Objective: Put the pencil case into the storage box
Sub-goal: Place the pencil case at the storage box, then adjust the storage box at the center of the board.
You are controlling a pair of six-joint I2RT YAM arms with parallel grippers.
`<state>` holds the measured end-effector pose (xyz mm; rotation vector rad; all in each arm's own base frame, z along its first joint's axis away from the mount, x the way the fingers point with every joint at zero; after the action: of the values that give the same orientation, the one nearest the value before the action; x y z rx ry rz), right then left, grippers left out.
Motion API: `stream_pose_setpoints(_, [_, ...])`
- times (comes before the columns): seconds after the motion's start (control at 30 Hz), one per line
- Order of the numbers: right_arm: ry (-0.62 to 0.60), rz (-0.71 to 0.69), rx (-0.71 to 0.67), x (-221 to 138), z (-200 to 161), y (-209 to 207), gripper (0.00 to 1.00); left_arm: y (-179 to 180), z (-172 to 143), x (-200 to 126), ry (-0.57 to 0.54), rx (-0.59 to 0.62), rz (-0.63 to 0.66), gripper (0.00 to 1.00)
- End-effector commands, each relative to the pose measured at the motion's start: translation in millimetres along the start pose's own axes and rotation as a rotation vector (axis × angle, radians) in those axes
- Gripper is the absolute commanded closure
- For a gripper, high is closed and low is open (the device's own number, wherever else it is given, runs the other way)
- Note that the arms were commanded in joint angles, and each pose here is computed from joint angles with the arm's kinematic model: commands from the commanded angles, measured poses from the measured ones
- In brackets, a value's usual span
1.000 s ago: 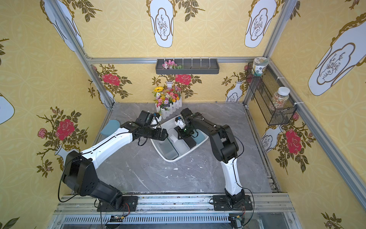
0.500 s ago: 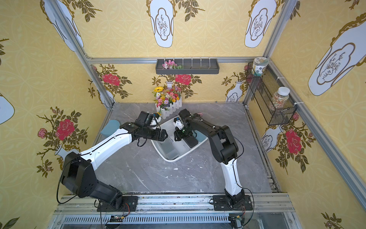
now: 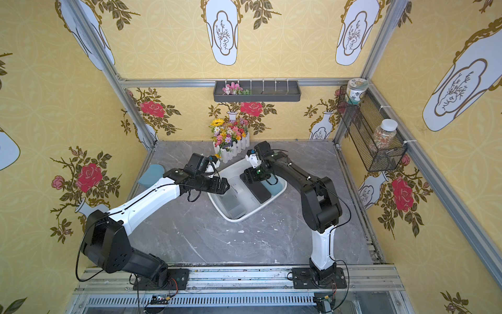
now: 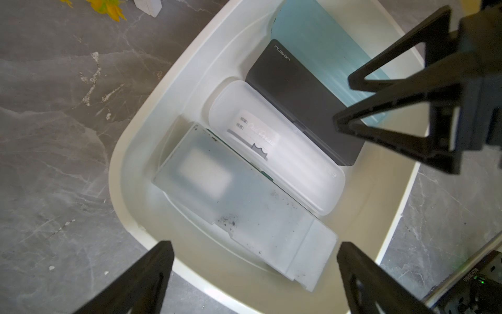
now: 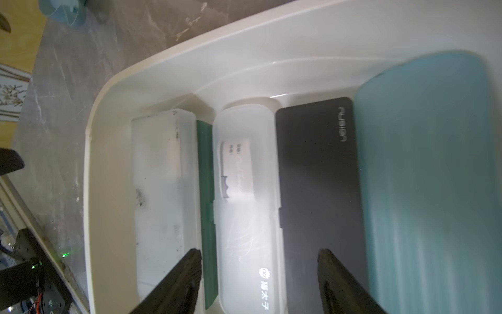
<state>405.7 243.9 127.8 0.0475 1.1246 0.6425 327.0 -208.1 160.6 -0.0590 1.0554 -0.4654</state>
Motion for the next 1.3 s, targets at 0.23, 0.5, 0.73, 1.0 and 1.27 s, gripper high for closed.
stream_pose_setpoints(0.23, [-0.183, -0.214, 0.174, -52.3, 2.0, -68.1, 0.17, 25.1, 8.2, 1.3, -0.121, -0.250, 0.121, 0.00])
stream_pose_setpoints(0.5, [-0.163, -0.322, 0.213, -64.9, -11.6, -100.9, 0.15, 23.5, -5.2, -4.2, -0.148, -0.378, 0.080, 0.00])
stream_pose_setpoints(0.73, [-0.161, -0.343, 0.271, -66.6, -16.9, -131.7, 0.20, 20.0, -33.9, 8.8, -0.092, -0.487, 0.032, 0.00])
stream_pose_setpoints(1.0, [-0.127, -0.331, 0.283, -51.8, -18.6, -139.8, 0.38, 19.3, -47.7, 24.4, -0.085, -0.517, 0.009, 0.01])
stream_pose_setpoints(1.27, [-0.087, -0.329, 0.292, -38.6, -27.1, -145.4, 0.46, 20.3, -54.1, 54.6, -0.036, -0.521, 0.001, 0.14])
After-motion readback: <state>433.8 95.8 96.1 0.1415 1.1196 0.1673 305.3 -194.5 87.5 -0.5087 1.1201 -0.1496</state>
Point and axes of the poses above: each gripper's point midway between its finger pads, its own x axis out along the fingers, its own y axis along the line the jaws close on, z = x × y, the point moved 1 cm from there along -x, back along the fingers, and after that the axes turned 1 degree about x, right-handed, at the moved point
